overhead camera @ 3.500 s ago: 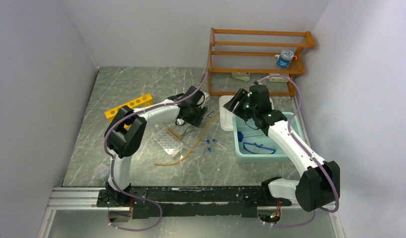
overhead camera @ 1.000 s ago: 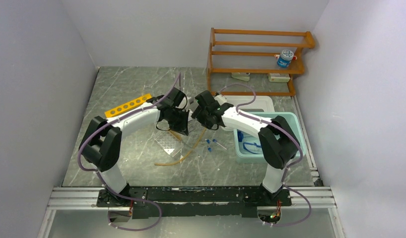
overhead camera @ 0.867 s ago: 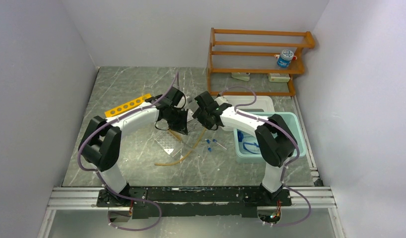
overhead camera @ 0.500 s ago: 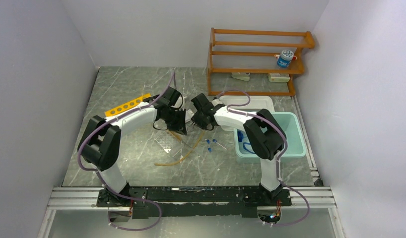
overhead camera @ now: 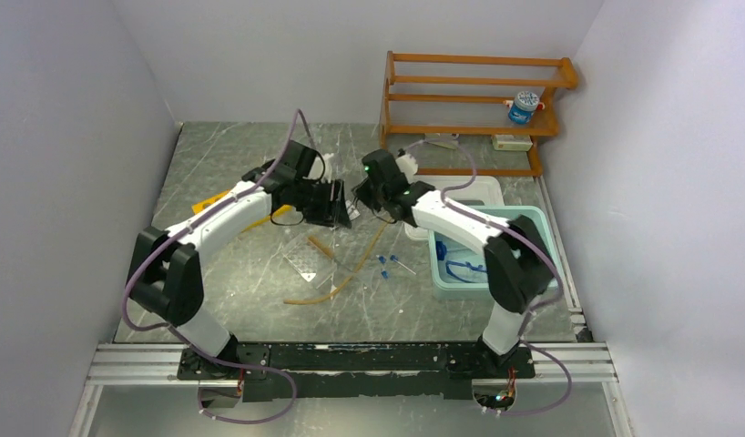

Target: Organize the chemistry lab equipment

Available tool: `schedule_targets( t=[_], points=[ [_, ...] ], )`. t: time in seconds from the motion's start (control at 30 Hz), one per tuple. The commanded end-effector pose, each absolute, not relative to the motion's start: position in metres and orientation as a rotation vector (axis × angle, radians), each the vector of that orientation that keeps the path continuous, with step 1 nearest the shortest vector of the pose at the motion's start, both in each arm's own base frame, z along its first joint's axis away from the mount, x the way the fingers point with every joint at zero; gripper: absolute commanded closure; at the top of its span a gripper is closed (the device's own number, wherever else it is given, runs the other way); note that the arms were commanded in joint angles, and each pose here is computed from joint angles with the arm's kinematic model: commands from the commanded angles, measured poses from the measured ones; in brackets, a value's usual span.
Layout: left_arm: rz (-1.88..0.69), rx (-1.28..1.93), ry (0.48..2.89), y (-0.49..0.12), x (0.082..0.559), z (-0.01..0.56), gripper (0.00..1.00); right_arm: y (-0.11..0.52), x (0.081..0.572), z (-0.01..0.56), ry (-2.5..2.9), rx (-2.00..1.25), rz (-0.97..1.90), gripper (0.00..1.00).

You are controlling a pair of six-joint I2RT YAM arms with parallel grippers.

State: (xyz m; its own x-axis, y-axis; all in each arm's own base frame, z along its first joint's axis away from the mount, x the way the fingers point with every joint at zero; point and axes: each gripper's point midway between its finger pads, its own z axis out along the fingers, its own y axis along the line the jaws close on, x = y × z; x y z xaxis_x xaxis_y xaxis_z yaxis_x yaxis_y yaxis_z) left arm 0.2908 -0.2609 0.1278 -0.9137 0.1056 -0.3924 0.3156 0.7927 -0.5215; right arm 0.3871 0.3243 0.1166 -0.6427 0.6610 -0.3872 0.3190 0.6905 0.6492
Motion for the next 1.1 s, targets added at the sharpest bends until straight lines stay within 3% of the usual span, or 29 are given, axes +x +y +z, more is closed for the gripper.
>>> schedule_targets(
  t=[0.0,0.13,0.27,0.53,0.77,1.07],
  points=[
    [-0.978,0.359,2.436,-0.272,0.305,0.198,0.35,0.292,0.404,0.213,2.026,0.702,0.74,1.0],
    [-1.036,0.391,2.323,-0.276,0.305,0.232,0.25,0.244,0.395,0.249,1.933,0.719,0.62,1.0],
    [-1.058,0.426,2.272,-0.276,0.3,0.245,0.22,0.175,0.375,0.269,1.848,0.81,0.469,1.0],
    [-1.119,0.522,2.23,-0.279,0.286,0.242,0.21,0.045,0.312,0.24,1.794,1.081,0.148,1.0],
    [-1.02,0.504,2.292,-0.271,0.295,0.221,0.24,0.002,0.28,0.197,1.817,1.247,-0.023,1.0],
    [-0.959,0.502,2.378,-0.268,0.302,0.19,0.26,-0.007,0.294,0.134,1.88,1.409,0.029,1.0]
  ],
)
